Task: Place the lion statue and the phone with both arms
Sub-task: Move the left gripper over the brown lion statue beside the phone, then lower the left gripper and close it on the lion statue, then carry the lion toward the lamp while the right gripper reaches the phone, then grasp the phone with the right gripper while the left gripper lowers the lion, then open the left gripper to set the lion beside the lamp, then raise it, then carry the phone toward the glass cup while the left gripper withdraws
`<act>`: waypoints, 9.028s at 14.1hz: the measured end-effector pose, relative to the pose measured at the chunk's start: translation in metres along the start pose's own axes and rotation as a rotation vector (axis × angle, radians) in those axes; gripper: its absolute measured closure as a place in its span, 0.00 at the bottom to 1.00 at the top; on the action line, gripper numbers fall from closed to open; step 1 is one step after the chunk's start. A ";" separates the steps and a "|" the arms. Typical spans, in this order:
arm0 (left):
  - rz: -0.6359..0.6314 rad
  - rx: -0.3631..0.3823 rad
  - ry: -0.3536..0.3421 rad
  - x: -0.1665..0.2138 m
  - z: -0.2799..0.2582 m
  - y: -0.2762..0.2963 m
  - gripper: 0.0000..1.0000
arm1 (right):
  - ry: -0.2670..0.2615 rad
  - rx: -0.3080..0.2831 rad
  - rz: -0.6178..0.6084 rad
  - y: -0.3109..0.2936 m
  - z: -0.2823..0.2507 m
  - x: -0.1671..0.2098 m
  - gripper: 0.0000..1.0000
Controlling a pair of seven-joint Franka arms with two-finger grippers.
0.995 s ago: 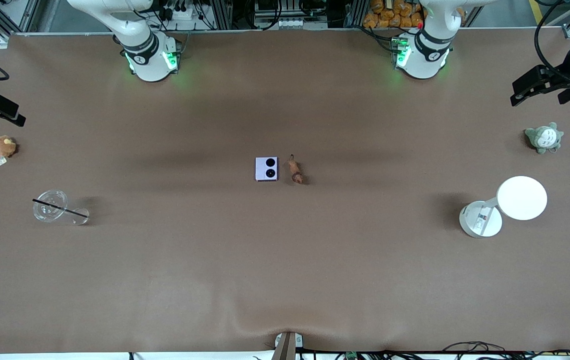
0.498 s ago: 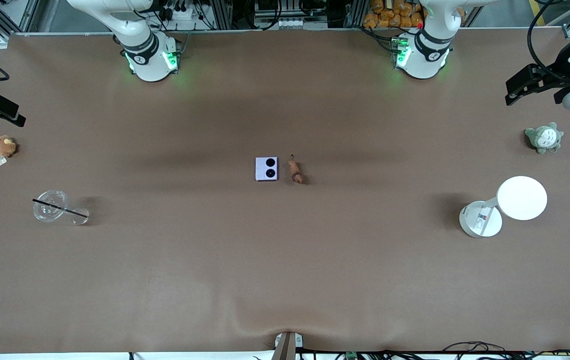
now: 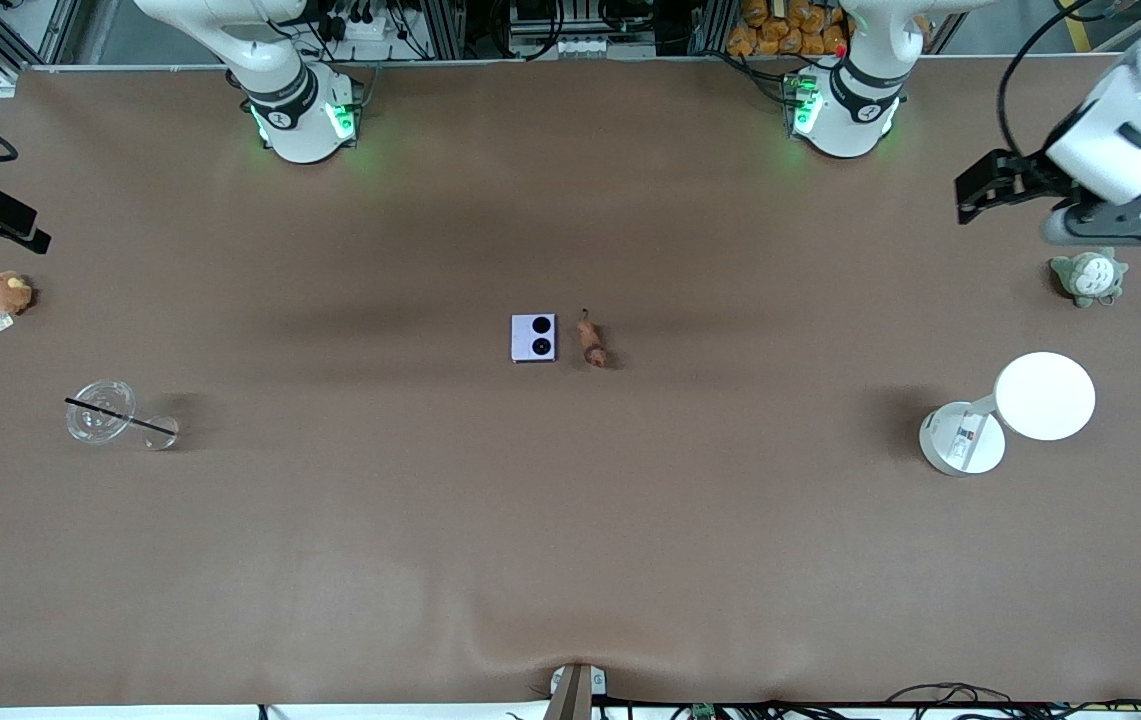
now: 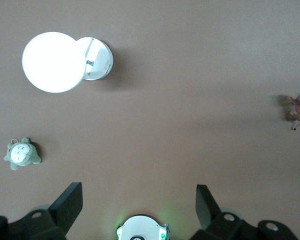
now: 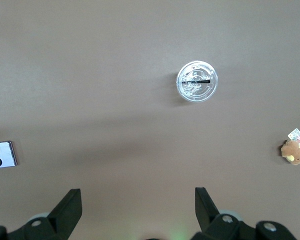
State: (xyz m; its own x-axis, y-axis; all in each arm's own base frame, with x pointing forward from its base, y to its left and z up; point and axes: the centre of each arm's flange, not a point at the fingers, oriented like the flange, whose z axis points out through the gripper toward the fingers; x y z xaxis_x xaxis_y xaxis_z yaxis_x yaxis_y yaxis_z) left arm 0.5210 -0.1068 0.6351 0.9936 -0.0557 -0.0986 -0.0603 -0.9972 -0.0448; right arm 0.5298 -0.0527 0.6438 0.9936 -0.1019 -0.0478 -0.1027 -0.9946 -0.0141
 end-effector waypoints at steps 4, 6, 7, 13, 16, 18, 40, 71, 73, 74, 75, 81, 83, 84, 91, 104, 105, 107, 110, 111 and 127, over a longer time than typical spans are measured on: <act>0.025 0.002 -0.057 0.013 0.028 0.039 0.00 | 0.000 0.000 0.000 0.000 0.000 0.000 0.00; 0.028 -0.003 -0.079 0.017 0.044 0.072 0.00 | 0.000 0.000 0.000 0.000 0.000 0.000 0.00; 0.028 -0.008 -0.074 0.018 0.049 0.094 0.00 | 0.000 0.000 0.000 0.000 0.000 0.000 0.00; -0.047 -0.076 -0.070 0.048 0.132 0.210 0.00 | 0.000 0.000 -0.004 -0.002 0.000 0.000 0.00; -0.102 -0.102 -0.066 0.062 0.186 0.258 0.00 | 0.000 0.000 -0.004 -0.002 0.000 0.000 0.00; -0.151 -0.091 -0.052 0.061 0.224 0.295 0.00 | 0.000 0.000 -0.005 -0.003 0.000 0.000 0.00; -0.397 -0.059 -0.004 0.036 0.402 0.407 0.63 | -0.011 -0.006 -0.050 -0.029 0.020 0.016 0.00; 0.176 0.054 -0.015 0.153 0.370 -0.017 0.63 | -0.123 0.030 -0.014 -0.473 0.421 -0.014 0.00; 0.179 0.064 -0.005 0.153 0.373 -0.024 0.63 | -0.118 0.035 -0.139 -0.473 0.429 -0.019 0.00; 0.177 0.061 -0.001 0.153 0.375 -0.026 0.63 | -0.124 0.031 -0.174 -0.472 0.434 -0.022 0.00; 0.174 0.056 0.004 0.154 0.378 -0.028 0.63 | -0.133 0.025 -0.192 -0.471 0.440 -0.027 0.00; 0.181 0.050 0.027 0.159 0.399 -0.038 0.63 | -0.136 0.003 -0.181 -0.494 0.464 -0.071 0.00; 0.182 0.047 0.031 0.159 0.402 -0.037 0.63 | -0.137 0.000 -0.180 -0.494 0.465 -0.072 0.00; 0.183 0.045 0.033 0.159 0.403 -0.037 0.63 | -0.138 -0.003 -0.177 -0.493 0.466 -0.072 0.00; 0.181 0.041 0.053 0.163 0.400 -0.037 0.39 | -0.149 -0.018 -0.170 -0.485 0.473 -0.073 0.00; 0.210 0.157 0.088 0.145 0.249 -0.004 0.00 | -0.168 -0.031 -0.185 -0.486 0.485 -0.085 0.00; 0.202 0.166 0.074 0.144 0.232 -0.003 0.00 | -0.159 -0.027 -0.193 -0.489 0.487 -0.086 0.00; 0.171 0.157 0.059 0.143 0.197 -0.005 0.00 | -0.141 -0.019 -0.228 -0.492 0.489 -0.088 0.00; 0.144 0.088 0.039 0.139 0.155 0.003 0.00 | -0.129 -0.014 -0.267 -0.492 0.489 -0.085 0.01; 0.139 0.065 0.033 0.136 0.140 0.007 0.00 | -0.120 -0.010 -0.268 -0.493 0.489 -0.085 0.03; 0.036 -0.023 0.100 0.041 -0.012 0.003 0.00 | -0.166 -0.051 -0.005 -0.136 0.359 0.085 0.16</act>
State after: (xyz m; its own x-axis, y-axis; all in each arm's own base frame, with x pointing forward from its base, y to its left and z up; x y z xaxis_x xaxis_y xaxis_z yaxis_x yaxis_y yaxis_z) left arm 0.5624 -0.1128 0.6433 0.9955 -0.0949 0.0002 -0.0949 -0.9953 -0.0198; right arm 0.6116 0.0812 0.2828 0.9725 -0.0969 -0.2120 -0.0914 -0.9952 0.0355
